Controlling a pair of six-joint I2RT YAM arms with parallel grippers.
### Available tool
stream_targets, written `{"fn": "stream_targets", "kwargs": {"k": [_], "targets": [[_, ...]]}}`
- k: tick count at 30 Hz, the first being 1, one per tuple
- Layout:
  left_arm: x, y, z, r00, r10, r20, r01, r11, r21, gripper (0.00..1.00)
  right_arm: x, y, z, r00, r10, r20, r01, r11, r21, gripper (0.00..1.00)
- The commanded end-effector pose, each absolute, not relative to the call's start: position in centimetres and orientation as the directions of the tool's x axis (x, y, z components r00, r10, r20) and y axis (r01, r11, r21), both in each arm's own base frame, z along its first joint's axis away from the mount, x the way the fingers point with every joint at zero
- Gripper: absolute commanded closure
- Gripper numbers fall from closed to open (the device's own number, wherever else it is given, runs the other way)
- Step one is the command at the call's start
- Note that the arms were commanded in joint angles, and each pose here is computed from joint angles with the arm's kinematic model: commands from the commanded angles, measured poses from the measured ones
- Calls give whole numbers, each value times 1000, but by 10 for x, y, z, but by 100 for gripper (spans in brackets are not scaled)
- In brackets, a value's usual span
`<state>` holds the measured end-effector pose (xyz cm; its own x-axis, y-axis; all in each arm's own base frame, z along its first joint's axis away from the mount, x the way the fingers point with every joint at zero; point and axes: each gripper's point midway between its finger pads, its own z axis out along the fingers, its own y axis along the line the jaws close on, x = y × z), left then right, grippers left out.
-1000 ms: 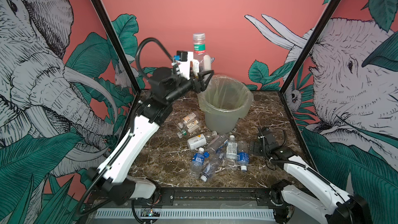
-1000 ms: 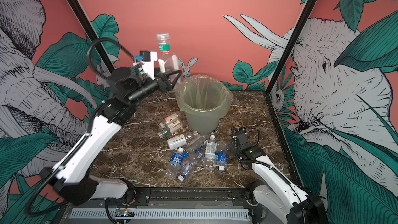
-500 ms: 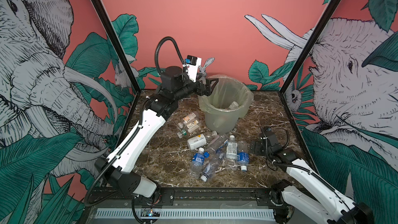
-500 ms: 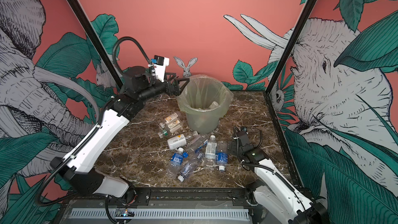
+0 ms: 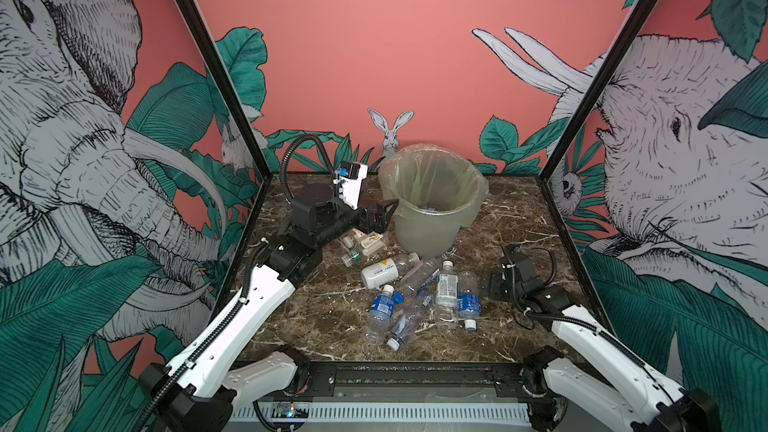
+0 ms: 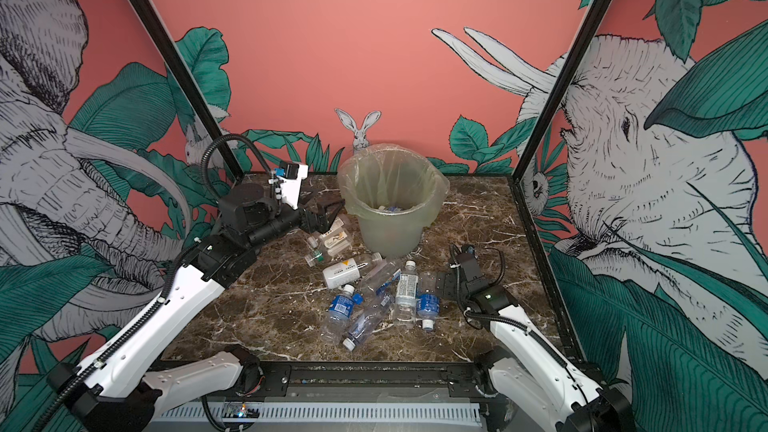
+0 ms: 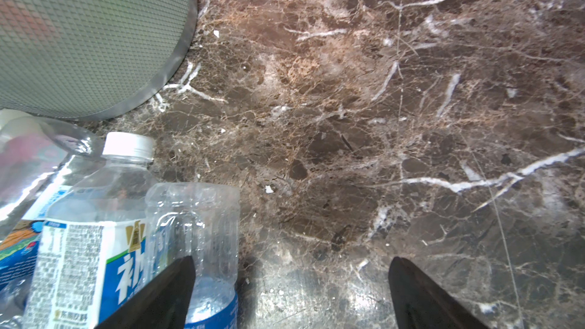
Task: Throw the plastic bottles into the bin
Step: 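Withdraw the empty left gripper from the bin back over the bottles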
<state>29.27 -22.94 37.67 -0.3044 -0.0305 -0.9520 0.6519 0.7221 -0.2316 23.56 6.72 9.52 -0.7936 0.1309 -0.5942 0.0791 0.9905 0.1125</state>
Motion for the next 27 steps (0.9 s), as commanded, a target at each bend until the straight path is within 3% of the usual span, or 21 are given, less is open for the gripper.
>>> {"fn": "stream_targets", "kwargs": {"k": [1,16,27], "targets": [[286,-211,371,-299,-10,-954,607,769,-198,1,227,74,89,-817,128,-562,58,988,140,3],[243,-163,197,-606,122,-786,441,874,-204,2,225,99,93,-861,60,-505,-21,988,153,3],[233,-154,142,-684,104,-722,380,896,-230,3,229,123,89,-874,26,-485,-65,983,171,3]]}}
